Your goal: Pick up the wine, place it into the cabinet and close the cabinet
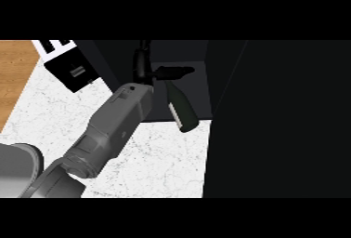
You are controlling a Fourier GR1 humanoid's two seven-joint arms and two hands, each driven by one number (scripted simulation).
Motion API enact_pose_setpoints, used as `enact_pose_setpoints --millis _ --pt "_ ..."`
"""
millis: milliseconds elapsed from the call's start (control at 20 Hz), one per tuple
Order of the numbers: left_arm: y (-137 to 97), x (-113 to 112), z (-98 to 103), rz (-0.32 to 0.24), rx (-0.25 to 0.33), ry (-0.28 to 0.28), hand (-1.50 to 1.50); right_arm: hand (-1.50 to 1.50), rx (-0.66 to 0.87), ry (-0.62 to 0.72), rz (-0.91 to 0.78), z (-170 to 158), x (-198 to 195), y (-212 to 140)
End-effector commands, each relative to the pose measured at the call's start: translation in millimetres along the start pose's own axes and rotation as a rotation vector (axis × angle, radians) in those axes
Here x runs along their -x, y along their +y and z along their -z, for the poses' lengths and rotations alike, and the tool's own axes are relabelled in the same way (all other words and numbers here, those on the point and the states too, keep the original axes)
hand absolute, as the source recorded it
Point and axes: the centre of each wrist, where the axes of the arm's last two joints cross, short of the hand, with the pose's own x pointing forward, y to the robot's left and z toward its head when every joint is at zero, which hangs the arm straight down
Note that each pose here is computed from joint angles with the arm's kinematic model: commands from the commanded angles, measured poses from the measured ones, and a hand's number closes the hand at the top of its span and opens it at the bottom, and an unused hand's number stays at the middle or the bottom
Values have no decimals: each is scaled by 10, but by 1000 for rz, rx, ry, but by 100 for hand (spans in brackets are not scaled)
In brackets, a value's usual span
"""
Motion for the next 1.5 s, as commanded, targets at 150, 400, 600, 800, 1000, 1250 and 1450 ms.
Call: enact_pose_setpoints --millis 150,400,600,800,1000,1250,1450 --pt "93 43 -42 -92 31 -75 -150 -150 9 -47 28 -341 -457 24" --pt "-75 -33 -152 -143 68 -94 -150 -150 13 -14 31 -335 -418 52" --pt "-84 -17 -314 -185 117 -89 -150 -150 53 -58 35 -225 -356 55" --pt "69 -19 -433 -207 125 -86 -150 -150 50 -44 14 -279 -385 8" --pt "95 -135 -579 -245 157 -89 -150 -150 27 -38 14 -334 -467 38" --pt "136 -105 -1148 -319 162 -59 -150 -150 43 -42 24 -274 -369 67" --pt "310 -197 -1316 -328 174 -65 -150 -150 13 -53 7 -314 -470 30"
